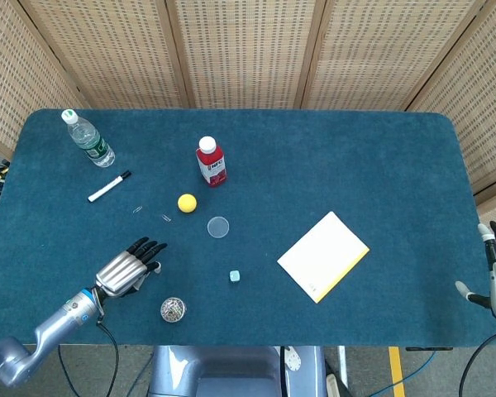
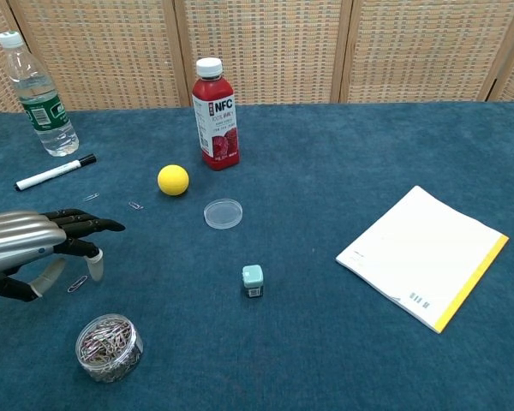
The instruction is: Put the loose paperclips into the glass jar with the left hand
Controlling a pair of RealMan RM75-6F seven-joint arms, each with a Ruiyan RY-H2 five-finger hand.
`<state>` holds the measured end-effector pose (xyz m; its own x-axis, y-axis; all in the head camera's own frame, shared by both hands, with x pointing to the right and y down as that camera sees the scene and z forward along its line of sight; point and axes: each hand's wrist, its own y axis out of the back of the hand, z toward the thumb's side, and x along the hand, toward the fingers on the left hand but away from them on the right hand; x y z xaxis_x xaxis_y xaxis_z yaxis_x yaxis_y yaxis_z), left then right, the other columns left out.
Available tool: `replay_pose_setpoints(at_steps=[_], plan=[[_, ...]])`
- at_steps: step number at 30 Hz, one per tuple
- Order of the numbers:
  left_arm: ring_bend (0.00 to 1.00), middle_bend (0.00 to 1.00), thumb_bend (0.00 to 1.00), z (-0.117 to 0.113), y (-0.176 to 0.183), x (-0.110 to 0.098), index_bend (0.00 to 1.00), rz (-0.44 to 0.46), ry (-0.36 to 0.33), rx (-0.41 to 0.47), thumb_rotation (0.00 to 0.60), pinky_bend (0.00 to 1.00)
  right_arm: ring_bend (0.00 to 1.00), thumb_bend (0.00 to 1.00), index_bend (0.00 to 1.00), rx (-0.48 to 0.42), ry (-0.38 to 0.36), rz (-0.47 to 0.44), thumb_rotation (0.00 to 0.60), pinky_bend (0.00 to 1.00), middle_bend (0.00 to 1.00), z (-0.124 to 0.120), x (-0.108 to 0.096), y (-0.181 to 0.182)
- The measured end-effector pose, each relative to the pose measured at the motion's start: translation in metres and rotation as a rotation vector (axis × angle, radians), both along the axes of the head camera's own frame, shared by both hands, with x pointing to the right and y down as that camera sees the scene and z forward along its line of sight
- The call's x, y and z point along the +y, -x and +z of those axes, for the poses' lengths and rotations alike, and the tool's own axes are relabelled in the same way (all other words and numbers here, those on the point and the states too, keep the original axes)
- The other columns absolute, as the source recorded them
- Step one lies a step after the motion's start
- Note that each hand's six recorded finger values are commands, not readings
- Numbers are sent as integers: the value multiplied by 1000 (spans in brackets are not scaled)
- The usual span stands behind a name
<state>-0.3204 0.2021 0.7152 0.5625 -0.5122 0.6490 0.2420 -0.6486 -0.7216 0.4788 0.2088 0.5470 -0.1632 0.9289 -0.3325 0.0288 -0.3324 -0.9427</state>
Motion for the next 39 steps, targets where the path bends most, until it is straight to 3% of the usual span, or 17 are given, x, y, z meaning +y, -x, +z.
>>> replay_pose_setpoints(at_steps=[15, 26, 30, 35, 39], plan=[[0, 0, 851, 4, 9, 1, 370, -2, 7, -30, 600, 0, 0, 0, 0, -3, -2, 3, 600, 0, 0, 0, -1, -1], [0, 0, 851, 4, 32, 1, 387, -26, 12, -100, 600, 0, 0, 0, 0, -6, -2, 2, 600, 0, 0, -1, 0, 0], [0, 0, 838, 3, 40, 1, 347, -39, 14, -120, 600, 0, 0, 0, 0, -10, -6, 3, 600, 0, 0, -2, 0, 0], [0, 0, 447, -12, 42, -6, 203, -83, -31, -56, 600, 0, 0, 0, 0, -14, -8, 4, 600, 0, 0, -3, 0, 0], [0, 0, 305, -23, 44, -11, 229, -111, -73, -4, 600, 0, 0, 0, 0, -18, -9, 2, 600, 0, 0, -4, 0, 1]])
